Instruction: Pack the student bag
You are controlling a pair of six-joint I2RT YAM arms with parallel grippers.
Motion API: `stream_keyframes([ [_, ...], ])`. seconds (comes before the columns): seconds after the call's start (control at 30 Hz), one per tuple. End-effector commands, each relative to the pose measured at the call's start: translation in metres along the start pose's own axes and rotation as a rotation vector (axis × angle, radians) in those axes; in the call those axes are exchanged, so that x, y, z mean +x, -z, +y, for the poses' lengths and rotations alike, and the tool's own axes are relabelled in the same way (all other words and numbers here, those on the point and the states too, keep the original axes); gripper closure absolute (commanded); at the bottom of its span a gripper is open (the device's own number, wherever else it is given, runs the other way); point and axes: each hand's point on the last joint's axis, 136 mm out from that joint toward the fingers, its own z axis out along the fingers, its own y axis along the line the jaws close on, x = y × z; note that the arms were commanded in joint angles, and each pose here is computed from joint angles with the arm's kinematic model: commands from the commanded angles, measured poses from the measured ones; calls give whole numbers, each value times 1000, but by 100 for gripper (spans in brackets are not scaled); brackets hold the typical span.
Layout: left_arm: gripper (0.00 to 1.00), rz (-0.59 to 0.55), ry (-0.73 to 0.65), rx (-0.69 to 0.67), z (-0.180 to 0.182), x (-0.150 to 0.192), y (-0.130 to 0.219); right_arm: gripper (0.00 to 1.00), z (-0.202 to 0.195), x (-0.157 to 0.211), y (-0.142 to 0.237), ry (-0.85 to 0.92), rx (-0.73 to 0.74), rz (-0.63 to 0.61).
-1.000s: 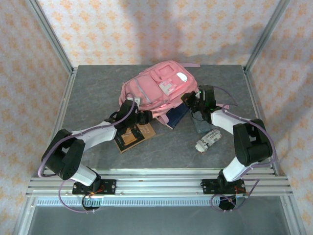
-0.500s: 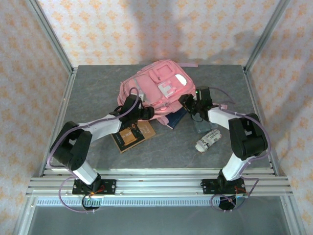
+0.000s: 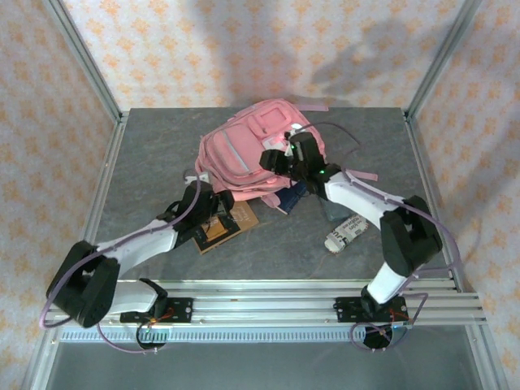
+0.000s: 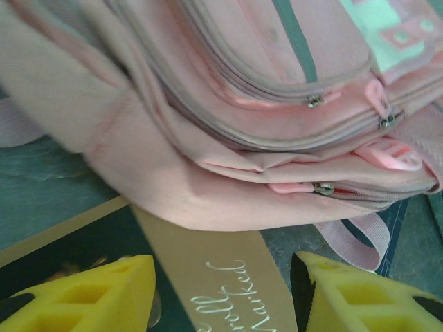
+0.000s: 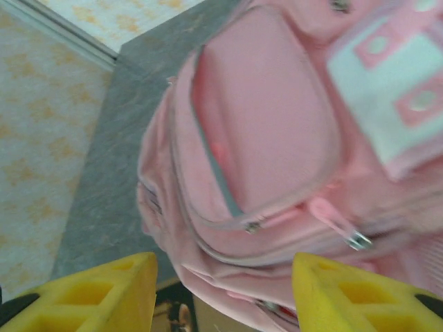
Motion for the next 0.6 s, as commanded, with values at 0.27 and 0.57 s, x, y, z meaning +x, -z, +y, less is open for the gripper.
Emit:
stream_keyframes([
  [0.27,43,-68,85,-25,14,-7,13,44,-48,41,-106,-360,99,158],
  [0.57,44,-42,101,-8,14,1,3,91,-104,68,-135,-608,379,193],
])
